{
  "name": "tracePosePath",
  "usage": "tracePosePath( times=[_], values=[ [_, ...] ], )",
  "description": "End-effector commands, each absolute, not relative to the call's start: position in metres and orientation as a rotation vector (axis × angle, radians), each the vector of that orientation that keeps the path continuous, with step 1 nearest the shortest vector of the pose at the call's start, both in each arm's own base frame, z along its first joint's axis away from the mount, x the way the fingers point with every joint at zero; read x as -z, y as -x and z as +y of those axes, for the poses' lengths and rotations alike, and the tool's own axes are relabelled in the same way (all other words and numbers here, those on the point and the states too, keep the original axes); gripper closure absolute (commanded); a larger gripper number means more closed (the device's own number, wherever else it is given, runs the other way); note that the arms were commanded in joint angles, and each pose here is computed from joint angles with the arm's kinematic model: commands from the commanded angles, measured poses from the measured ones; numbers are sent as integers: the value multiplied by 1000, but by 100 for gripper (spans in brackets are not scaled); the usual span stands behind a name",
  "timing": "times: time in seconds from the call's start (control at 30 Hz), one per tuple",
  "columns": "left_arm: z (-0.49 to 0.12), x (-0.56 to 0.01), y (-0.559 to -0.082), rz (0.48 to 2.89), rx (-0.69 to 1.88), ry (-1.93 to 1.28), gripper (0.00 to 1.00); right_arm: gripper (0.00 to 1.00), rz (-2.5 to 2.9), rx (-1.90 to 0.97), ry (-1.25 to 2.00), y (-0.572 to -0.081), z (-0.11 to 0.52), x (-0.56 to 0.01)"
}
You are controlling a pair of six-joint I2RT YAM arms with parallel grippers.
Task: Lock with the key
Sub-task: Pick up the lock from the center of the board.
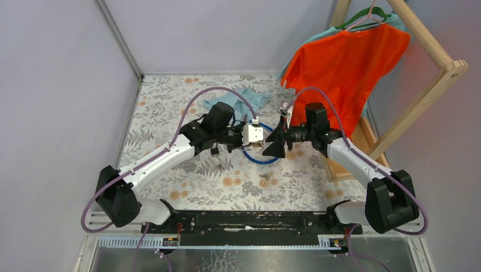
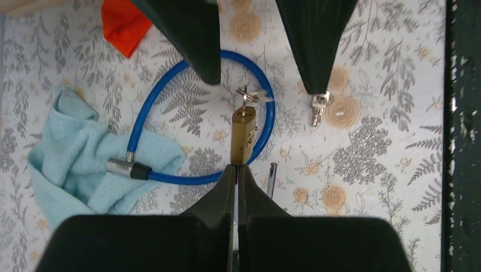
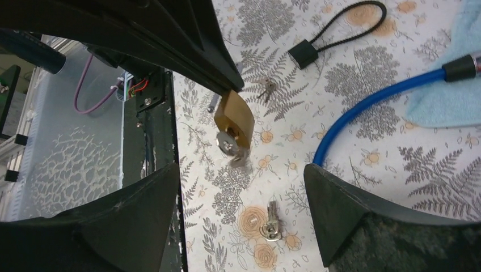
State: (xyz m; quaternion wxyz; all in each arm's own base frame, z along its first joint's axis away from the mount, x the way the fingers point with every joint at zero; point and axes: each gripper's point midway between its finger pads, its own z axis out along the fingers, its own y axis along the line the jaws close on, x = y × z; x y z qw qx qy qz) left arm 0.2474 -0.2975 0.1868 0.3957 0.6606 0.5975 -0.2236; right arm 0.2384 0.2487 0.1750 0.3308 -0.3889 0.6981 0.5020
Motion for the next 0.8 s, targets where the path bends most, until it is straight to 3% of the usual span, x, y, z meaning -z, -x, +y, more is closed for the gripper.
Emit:
tracePosePath(
  times=[0.0,0.2,0.37,0.77],
  values=[
    [-308,-204,-239,1513,684,-1641,100,13,1697,-1292,1095,-232,259,-199],
    [-313,-208,-233,1523,740,-1625,100,16,1681,-1177,1160,-236,269,-199],
    [-313,-208,-231,1533,758,-1617,100,25,1656,-1153,1241,-228,282,-198],
    [-313,-207,-229,1553,771,-1606,100,79,1649,-1172,1261,-225,284,-199]
  ],
)
